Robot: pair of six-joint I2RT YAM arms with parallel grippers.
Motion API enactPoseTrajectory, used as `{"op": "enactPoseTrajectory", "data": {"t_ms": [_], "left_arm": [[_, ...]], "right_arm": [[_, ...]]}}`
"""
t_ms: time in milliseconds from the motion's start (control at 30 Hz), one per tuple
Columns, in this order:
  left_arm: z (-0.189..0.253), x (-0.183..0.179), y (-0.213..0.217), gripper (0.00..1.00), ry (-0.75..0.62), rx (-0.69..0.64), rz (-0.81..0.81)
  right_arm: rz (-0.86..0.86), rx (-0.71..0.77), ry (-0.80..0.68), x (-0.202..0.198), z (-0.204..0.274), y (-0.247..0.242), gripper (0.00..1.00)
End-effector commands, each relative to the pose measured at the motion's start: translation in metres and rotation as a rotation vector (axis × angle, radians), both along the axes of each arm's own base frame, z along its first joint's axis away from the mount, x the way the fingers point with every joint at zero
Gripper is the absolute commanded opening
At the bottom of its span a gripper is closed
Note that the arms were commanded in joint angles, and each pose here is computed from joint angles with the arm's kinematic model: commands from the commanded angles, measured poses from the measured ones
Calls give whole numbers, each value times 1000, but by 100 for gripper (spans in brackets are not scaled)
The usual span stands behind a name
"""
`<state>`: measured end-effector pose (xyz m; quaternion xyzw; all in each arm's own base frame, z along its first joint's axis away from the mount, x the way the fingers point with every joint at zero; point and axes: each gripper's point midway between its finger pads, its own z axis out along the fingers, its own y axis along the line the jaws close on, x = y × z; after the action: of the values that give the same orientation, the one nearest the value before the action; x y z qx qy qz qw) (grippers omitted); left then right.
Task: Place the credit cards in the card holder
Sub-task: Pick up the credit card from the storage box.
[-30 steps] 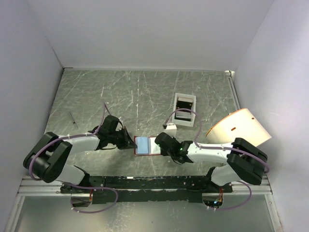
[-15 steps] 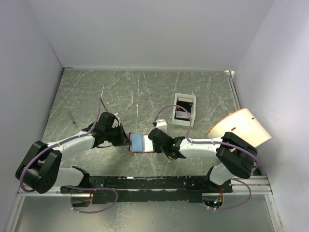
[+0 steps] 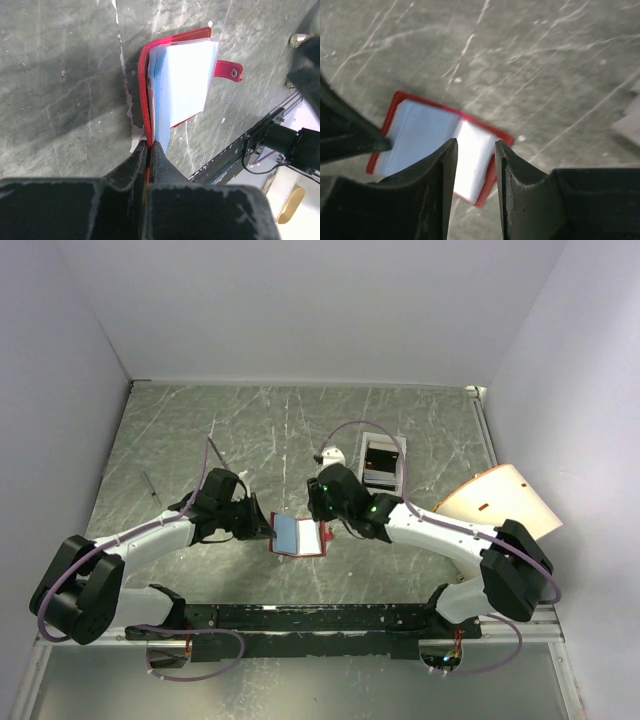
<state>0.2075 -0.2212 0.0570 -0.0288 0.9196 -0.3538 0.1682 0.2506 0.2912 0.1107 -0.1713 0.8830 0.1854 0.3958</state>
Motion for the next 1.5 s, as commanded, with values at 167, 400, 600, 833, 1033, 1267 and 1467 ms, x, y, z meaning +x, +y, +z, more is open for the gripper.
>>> {"op": "enactPoseTrajectory", "data": {"t_ms": [167, 400, 600, 833, 1033, 1267, 1467], "left_arm": [[28, 2, -8, 7, -48, -53, -69], [27, -5, -8, 7, -50, -54, -111], [26, -10, -2, 7, -60, -23, -134], [32, -16, -4, 7, -70, -48, -159], [33, -19, -7, 7, -66, -72, -178], [35, -18, -8, 7, -71, -77, -176], [35, -19, -7, 7, -67, -75, -173]], "right_arm": [[-2, -244, -108, 57, 16, -48, 40], [-60, -360, -147, 116, 37, -74, 40], [-57, -479, -125, 152, 31, -108, 40], [-89, -495, -142, 177, 35, -154, 40], [25, -629, -80, 176, 10, -178, 40], [190, -634, -198, 179, 7, -177, 40], [262, -709, -273, 186, 4, -179, 42]]}}
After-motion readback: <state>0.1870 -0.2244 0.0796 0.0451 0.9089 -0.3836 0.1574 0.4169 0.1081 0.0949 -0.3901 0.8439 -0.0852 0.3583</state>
